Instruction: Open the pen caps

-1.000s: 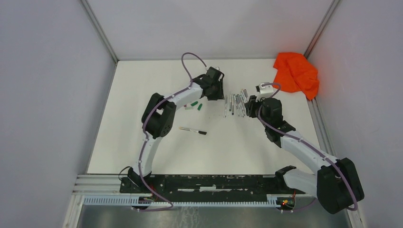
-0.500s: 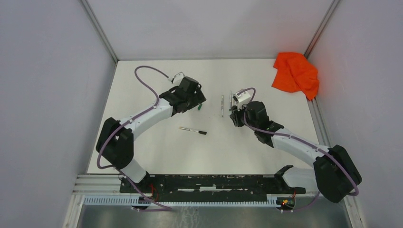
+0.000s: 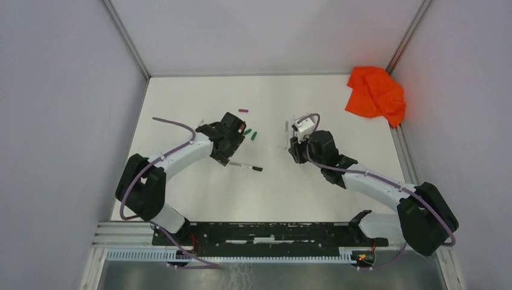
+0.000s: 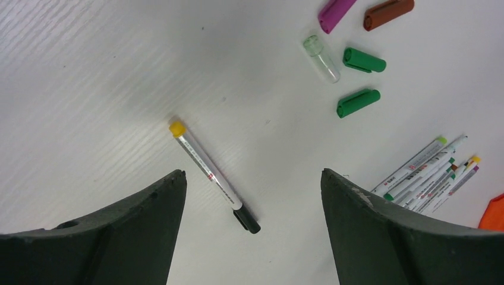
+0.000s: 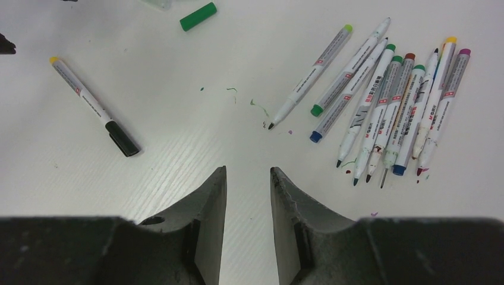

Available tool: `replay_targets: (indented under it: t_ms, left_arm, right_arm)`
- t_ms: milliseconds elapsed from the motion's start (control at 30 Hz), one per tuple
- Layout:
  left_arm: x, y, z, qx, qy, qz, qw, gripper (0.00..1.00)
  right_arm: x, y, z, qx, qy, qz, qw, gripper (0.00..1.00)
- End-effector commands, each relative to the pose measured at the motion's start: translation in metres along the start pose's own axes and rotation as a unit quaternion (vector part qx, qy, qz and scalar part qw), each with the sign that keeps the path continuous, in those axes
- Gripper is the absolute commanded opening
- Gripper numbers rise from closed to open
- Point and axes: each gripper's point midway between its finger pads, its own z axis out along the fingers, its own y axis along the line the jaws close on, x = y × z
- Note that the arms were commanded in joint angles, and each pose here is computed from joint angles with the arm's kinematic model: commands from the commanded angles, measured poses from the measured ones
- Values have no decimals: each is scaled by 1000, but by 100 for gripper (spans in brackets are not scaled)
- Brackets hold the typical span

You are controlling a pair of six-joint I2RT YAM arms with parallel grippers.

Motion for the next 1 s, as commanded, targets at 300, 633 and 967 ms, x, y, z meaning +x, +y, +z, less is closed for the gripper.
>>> replay_targets:
  t_ms: [300,633,967]
  left_arm:
    - [24,22,18,-87,37,-92,991,82]
    - [37,30,34,-122,52,-98,986,73]
    - [35,51,42,-162,53,-78,982,56]
  right_arm:
    - [-16,6,5,-10,-34,2,999,38]
    - [-12,6,6,-8,-33,2,999,38]
    - [-12,5,-1,-6,-46,15,999,38]
